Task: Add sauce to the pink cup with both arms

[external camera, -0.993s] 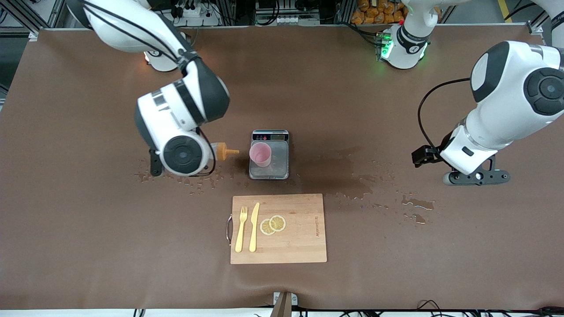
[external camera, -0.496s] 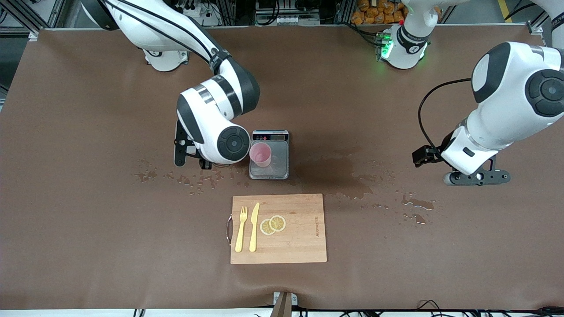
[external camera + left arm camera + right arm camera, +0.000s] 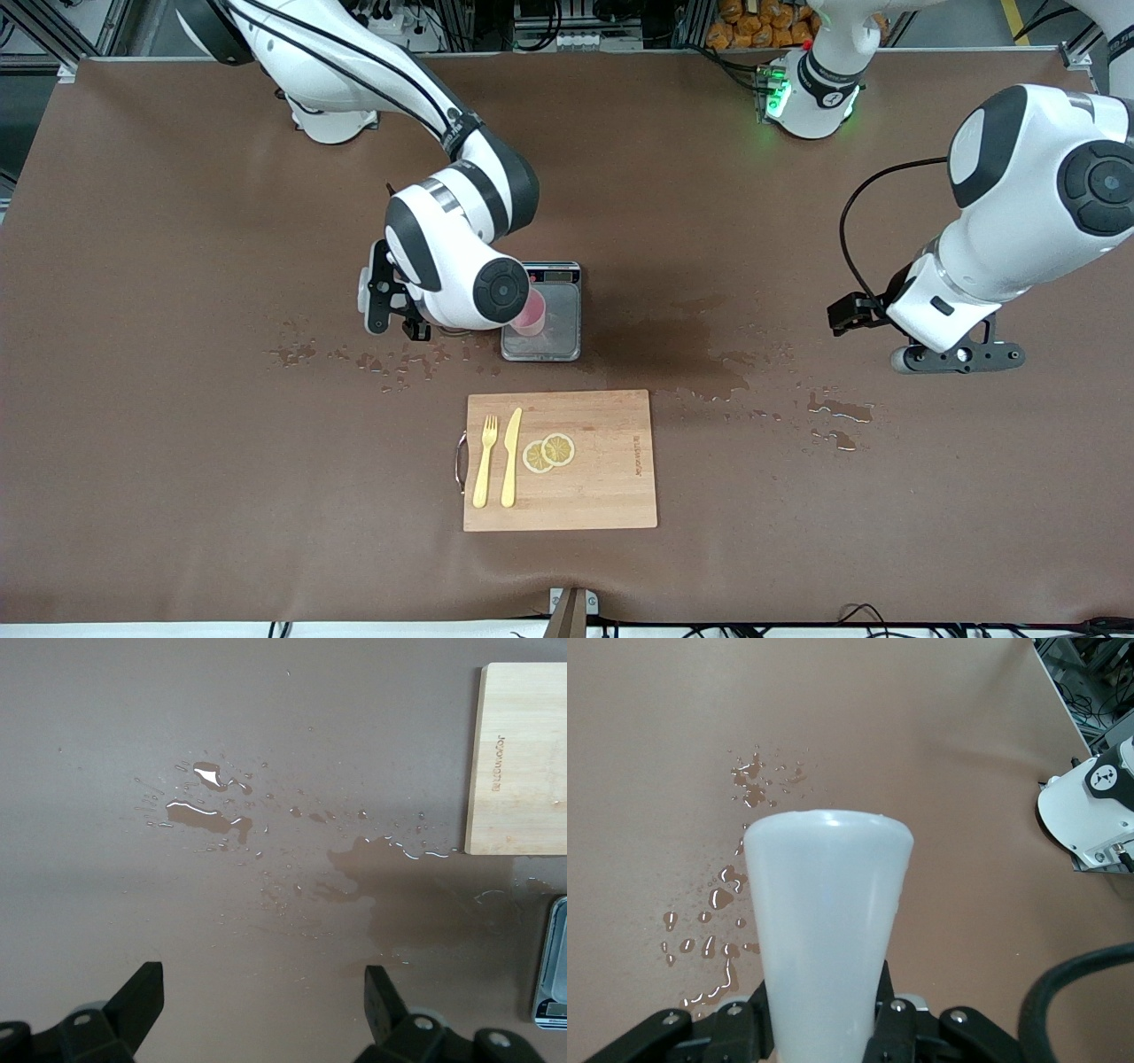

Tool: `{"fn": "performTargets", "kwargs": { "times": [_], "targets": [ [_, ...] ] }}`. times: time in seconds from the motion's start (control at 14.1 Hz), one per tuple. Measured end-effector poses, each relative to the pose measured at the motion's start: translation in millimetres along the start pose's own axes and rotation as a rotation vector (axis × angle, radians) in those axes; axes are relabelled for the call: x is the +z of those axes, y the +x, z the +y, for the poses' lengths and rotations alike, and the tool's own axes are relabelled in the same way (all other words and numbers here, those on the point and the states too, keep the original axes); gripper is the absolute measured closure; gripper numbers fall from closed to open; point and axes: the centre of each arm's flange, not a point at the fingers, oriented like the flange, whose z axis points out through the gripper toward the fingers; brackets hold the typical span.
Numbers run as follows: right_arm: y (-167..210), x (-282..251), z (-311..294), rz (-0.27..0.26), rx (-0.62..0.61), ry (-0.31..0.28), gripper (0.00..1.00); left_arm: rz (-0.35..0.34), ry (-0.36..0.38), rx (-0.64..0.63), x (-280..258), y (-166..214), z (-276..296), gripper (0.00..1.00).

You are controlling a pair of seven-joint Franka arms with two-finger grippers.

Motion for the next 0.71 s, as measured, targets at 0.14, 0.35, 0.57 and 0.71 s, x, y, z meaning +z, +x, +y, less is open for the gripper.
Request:
{"fn": "performTargets", "kwargs": {
  "times": [0.14, 0.35, 0.57, 0.71],
  "targets": [
    [-3.6, 2.9, -0.6, 0.006, -0.001, -0.002, 0.61, 0.000, 0.000, 0.000, 0.0, 0.0, -0.2, 0.00],
    [0.5, 6.5, -5.4, 0.013, 0.012, -0.006, 0.63, 0.000, 0.000, -0.001, 0.1, 0.0, -0.3, 0.00],
    [0.8, 7.1, -5.9, 0.013, 0.014, -0.007, 0.63, 0.000, 0.000, -0.001, 0.1, 0.0, -0.3, 0.00],
    [1.7, 7.1, -6.5, 0.013, 0.014, -0.007, 0.63, 0.000, 0.000, -0.001, 0.1, 0.0, -0.3, 0.00]
  ]
}}
